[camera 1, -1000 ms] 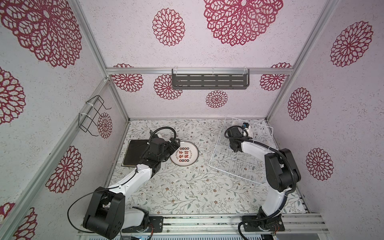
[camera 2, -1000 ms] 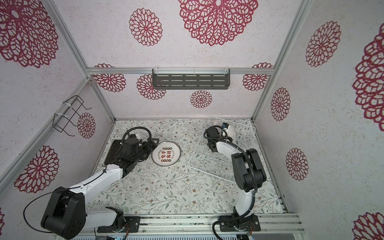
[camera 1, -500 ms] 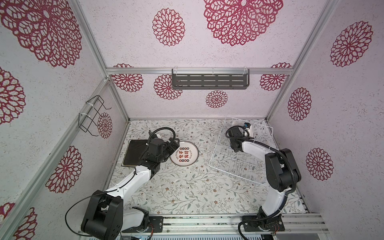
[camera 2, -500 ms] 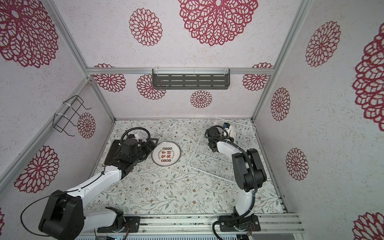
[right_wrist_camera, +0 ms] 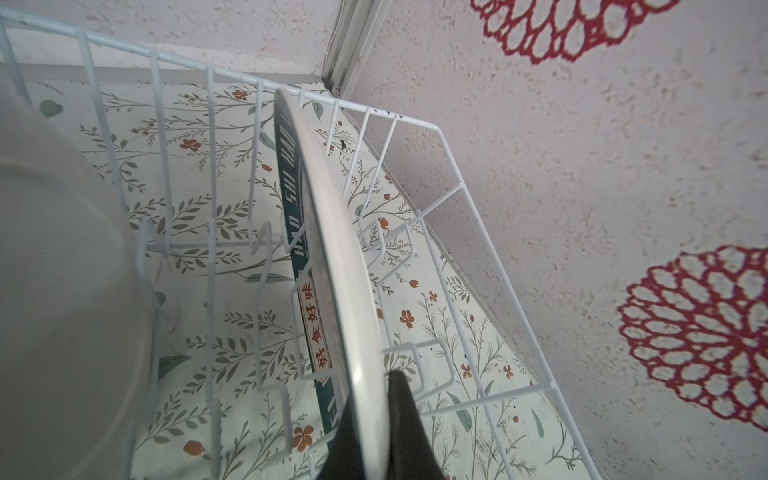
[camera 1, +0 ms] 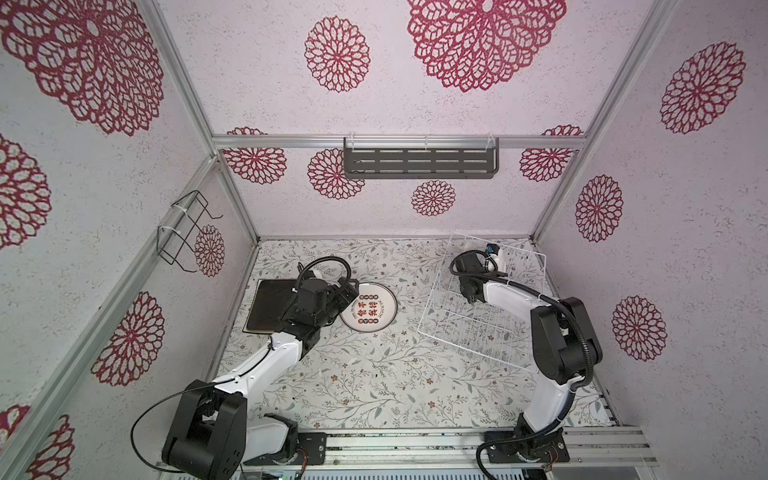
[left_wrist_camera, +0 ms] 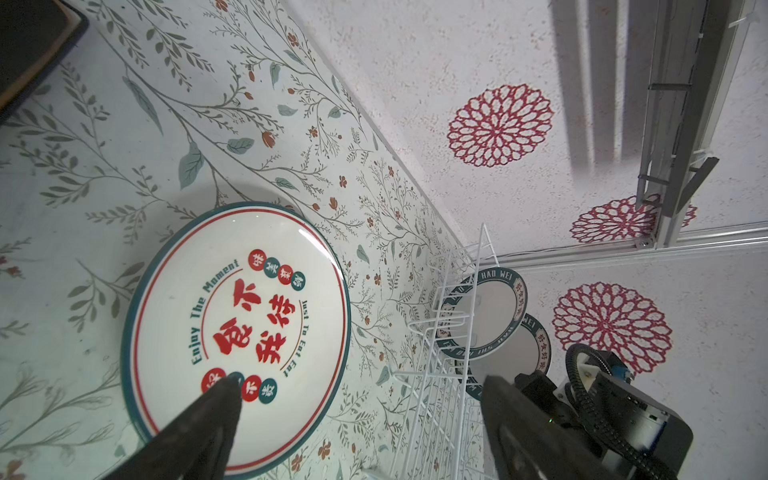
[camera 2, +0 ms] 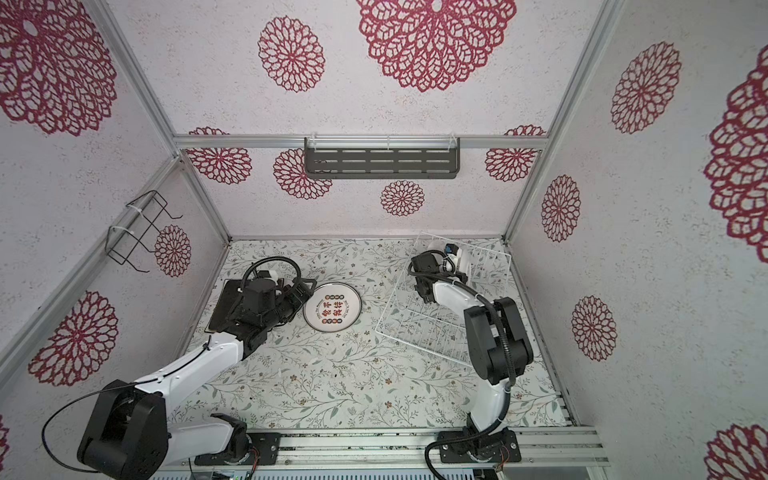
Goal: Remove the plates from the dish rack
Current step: 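Lower the right gripper into the rack and close it on a green-rimmed plate, then lift the green-rimmed plate up out of the rack with the right gripper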
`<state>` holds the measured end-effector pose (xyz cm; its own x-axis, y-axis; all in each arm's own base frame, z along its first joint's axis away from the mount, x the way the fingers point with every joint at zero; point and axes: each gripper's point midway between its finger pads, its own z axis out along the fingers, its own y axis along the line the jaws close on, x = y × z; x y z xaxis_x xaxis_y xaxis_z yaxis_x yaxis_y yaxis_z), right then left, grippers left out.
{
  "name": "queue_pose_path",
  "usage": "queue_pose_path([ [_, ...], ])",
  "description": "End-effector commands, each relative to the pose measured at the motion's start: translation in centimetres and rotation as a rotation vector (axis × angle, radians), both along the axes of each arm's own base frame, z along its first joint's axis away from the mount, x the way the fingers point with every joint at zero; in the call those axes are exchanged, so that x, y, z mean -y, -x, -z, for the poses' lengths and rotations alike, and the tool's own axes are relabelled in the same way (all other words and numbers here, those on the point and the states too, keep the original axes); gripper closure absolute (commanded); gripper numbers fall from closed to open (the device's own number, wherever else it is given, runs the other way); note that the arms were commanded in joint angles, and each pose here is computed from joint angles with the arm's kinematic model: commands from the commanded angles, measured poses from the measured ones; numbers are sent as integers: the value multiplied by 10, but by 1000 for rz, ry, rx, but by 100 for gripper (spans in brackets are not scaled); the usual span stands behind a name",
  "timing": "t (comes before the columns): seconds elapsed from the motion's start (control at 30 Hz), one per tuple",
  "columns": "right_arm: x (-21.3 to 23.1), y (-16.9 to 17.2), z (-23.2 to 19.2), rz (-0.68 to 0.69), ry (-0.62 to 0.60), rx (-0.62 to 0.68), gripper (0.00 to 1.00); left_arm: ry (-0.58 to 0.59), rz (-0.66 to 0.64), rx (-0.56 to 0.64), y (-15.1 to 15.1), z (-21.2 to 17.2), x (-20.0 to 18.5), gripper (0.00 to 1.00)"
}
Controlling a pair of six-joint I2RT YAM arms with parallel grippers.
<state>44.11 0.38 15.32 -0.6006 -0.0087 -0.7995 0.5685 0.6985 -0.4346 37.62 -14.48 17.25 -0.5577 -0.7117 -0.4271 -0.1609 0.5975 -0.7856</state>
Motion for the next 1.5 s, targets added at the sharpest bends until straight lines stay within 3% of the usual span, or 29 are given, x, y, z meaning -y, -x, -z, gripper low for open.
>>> queue_pose_path([
  [0.0,4,0,-59,32,20,135,100,2,12,29,-1,-7,4,5],
  [0.8,-8,38,-148,-37,-45,323,100,33,41,60,1,-21,13,5],
  [1.13,-21,67,-185,-229,-305,505,100,56,61,86,2,-35,17,5],
  [1.47,-36,87,-197,-347,-504,581,100,100,89,102,2,-43,25,5],
])
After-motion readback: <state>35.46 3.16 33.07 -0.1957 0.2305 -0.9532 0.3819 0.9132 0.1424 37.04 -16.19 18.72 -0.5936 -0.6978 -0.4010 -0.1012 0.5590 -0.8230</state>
